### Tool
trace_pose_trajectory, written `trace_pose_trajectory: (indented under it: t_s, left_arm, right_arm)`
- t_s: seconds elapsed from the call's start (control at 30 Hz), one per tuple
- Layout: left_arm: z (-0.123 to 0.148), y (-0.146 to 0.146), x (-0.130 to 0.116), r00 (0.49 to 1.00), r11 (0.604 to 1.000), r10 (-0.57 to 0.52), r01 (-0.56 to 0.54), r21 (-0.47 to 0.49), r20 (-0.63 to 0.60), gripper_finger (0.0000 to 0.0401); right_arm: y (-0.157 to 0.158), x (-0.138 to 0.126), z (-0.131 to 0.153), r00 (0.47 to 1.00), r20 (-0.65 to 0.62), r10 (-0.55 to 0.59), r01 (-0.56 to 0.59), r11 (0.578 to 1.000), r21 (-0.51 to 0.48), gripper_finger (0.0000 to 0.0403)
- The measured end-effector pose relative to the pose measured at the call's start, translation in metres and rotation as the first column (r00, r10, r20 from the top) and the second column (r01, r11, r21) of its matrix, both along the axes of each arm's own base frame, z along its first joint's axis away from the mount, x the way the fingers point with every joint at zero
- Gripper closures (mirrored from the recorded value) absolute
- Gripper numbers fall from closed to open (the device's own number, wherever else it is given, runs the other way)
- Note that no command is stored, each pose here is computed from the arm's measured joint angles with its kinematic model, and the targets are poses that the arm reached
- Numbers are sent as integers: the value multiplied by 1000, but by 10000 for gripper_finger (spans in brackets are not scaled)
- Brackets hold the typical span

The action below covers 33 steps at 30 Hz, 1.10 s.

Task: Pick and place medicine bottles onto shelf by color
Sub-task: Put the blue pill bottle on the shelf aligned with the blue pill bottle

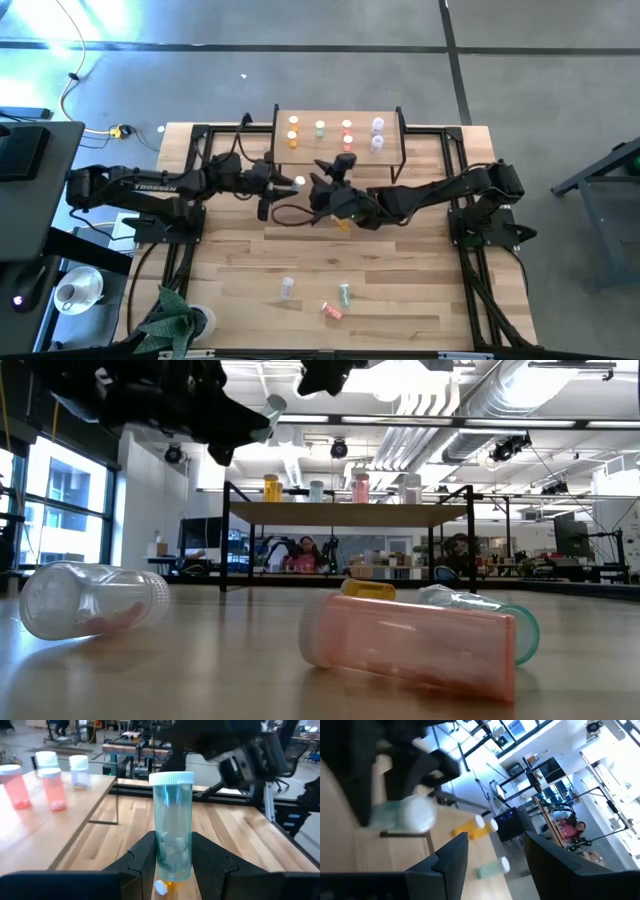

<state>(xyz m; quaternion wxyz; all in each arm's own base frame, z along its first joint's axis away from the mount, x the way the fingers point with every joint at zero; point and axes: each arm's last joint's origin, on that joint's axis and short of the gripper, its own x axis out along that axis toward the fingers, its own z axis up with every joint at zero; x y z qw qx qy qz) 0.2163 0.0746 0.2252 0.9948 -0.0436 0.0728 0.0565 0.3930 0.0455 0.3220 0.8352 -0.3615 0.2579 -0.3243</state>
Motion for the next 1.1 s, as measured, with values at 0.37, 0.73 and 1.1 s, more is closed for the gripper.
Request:
trace_pose_trajectory:
  t_s: [0.37, 0.73, 1.1]
  left_arm:
    - [-20, -17, -8, 996, 998, -57, 55, 40, 75, 300]
    - [-20, -34, -5, 986, 981, -151, 141, 131, 68, 300]
    - [-20, -36, -4, 985, 979, -159, 148, 142, 71, 300]
  right_arm:
    - [-2, 0, 68, 966, 171, 196, -236, 936, 261, 219]
    - [-35, -4, 76, 885, 225, 408, -445, 599, 665, 219]
    - [-35, 10, 38, 836, 242, 492, -511, 539, 670, 219]
